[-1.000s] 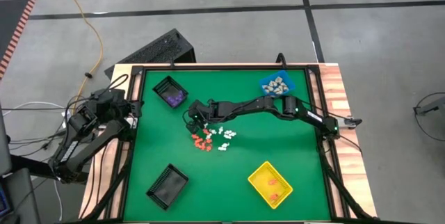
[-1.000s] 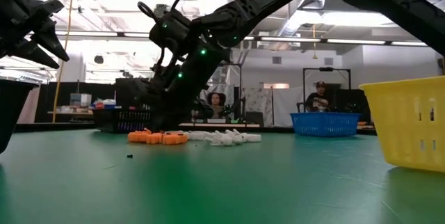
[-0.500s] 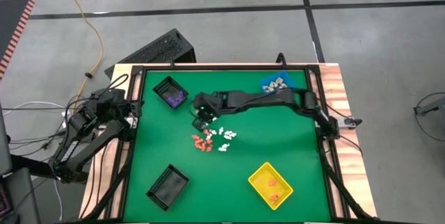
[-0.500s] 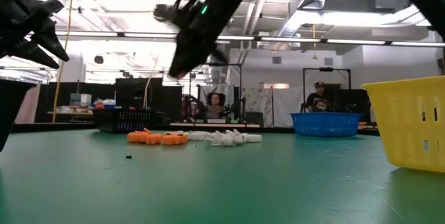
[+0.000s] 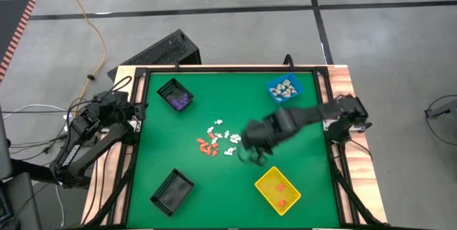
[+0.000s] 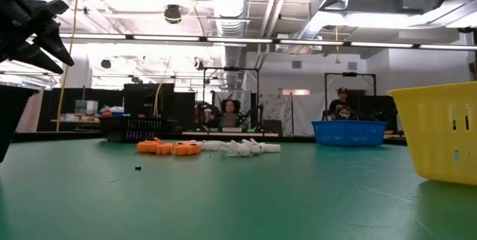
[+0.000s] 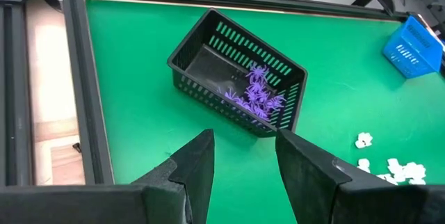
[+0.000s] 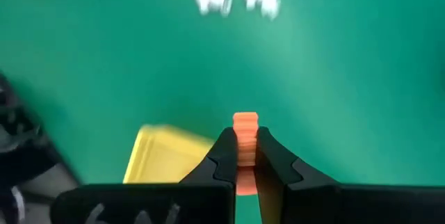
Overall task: Sort Halloween decoration
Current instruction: Put the orange skeleton toy into the yellow basket
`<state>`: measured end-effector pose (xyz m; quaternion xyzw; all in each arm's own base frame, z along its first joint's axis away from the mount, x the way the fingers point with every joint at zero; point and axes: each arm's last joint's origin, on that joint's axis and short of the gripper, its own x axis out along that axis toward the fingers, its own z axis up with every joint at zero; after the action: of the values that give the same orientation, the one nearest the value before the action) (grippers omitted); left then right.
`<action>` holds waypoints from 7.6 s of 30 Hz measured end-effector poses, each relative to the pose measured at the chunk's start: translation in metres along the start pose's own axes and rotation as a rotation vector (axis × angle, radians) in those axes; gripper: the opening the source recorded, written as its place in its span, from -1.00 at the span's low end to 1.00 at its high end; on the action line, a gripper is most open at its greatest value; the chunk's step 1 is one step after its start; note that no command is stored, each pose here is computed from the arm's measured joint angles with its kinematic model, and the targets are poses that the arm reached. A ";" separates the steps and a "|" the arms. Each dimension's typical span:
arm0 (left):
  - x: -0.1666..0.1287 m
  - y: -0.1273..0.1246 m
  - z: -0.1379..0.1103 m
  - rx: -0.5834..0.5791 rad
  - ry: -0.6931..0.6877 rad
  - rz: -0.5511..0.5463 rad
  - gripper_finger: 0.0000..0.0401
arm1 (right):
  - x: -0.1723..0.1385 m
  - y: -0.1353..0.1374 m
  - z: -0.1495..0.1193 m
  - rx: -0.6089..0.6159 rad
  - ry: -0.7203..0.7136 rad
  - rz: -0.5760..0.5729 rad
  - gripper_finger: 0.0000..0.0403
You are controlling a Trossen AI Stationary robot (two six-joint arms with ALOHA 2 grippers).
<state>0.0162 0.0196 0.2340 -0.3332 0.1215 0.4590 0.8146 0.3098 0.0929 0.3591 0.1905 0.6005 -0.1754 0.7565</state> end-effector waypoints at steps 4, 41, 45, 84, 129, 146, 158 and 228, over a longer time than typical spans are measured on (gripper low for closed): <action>0.000 0.000 0.000 -0.006 -0.002 0.003 -0.28 | -0.001 0.024 -0.037 0.050 0.048 -0.024 -0.77; 0.000 0.000 0.000 -0.008 -0.002 0.004 -0.28 | 0.090 0.068 -0.115 0.146 0.051 0.110 0.10; 0.000 0.000 0.000 -0.008 -0.002 0.003 -0.28 | 0.088 0.055 -0.086 0.074 -0.009 0.099 0.08; 0.000 0.000 0.000 -0.006 -0.002 0.003 -0.28 | 0.157 0.028 0.086 -0.753 -0.653 0.331 -0.09; 0.000 0.000 0.000 -0.011 -0.007 0.011 -0.28 | 0.236 0.009 0.092 -0.801 -0.416 0.286 -0.47; 0.000 0.001 0.000 -0.019 -0.011 0.018 -0.28 | 0.211 0.020 0.103 -0.710 -0.399 0.303 -0.92; 0.000 0.001 0.000 -0.019 -0.011 0.018 -0.28 | 0.172 0.028 0.108 -0.738 -0.289 0.281 -0.85; 0.000 0.000 0.000 -0.016 -0.007 0.010 -0.28 | 0.059 0.059 -0.072 -0.313 0.233 0.027 -0.80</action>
<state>0.0160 0.0199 0.2339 -0.3377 0.1168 0.4653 0.8099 0.2914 0.1781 0.2914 0.0976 0.7012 -0.0465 0.7048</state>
